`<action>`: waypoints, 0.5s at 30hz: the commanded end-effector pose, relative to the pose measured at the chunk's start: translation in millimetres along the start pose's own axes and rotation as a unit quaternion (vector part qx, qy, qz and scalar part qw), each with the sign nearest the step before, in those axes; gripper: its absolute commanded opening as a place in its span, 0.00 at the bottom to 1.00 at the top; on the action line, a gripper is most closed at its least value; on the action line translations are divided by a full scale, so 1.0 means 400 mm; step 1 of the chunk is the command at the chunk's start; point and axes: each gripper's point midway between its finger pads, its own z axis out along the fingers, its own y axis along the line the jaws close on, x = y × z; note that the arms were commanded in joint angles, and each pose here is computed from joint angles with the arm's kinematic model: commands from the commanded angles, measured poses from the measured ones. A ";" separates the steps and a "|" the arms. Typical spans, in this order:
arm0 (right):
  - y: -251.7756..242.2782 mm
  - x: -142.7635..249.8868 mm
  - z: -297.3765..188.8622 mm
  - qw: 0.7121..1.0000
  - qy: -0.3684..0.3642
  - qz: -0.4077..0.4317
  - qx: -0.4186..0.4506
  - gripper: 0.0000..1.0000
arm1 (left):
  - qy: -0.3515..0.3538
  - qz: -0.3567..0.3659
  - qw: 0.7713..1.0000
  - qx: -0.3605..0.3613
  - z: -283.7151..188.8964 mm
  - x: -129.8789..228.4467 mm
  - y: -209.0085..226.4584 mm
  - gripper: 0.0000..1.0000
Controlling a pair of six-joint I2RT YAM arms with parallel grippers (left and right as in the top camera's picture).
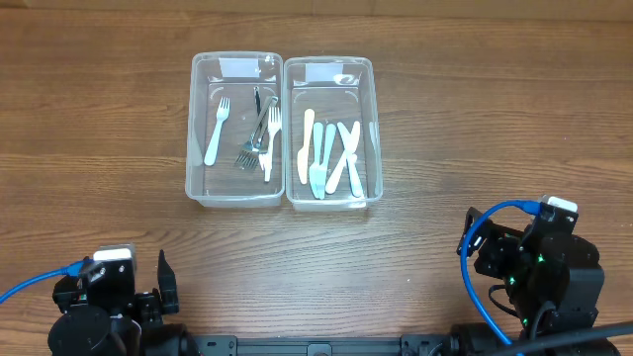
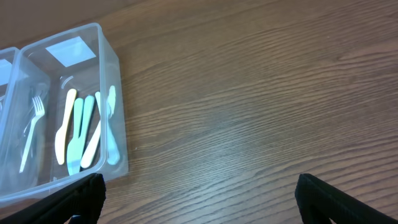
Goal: Pack container
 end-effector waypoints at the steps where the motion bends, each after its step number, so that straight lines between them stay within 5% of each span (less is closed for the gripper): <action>1: -0.003 -0.001 0.003 1.000 -0.001 -0.002 0.004 1.00 | 0.000 0.012 1.000 -0.001 0.001 0.003 0.001 1.00; 6: -0.010 -0.005 -0.011 1.000 -0.016 -0.002 0.007 1.00 | 0.000 0.012 1.000 -0.001 0.001 0.003 0.001 1.00; 15: 0.024 -0.101 -0.050 0.973 -0.222 -0.042 -0.046 1.00 | 0.000 0.012 1.000 -0.001 0.001 0.003 0.001 1.00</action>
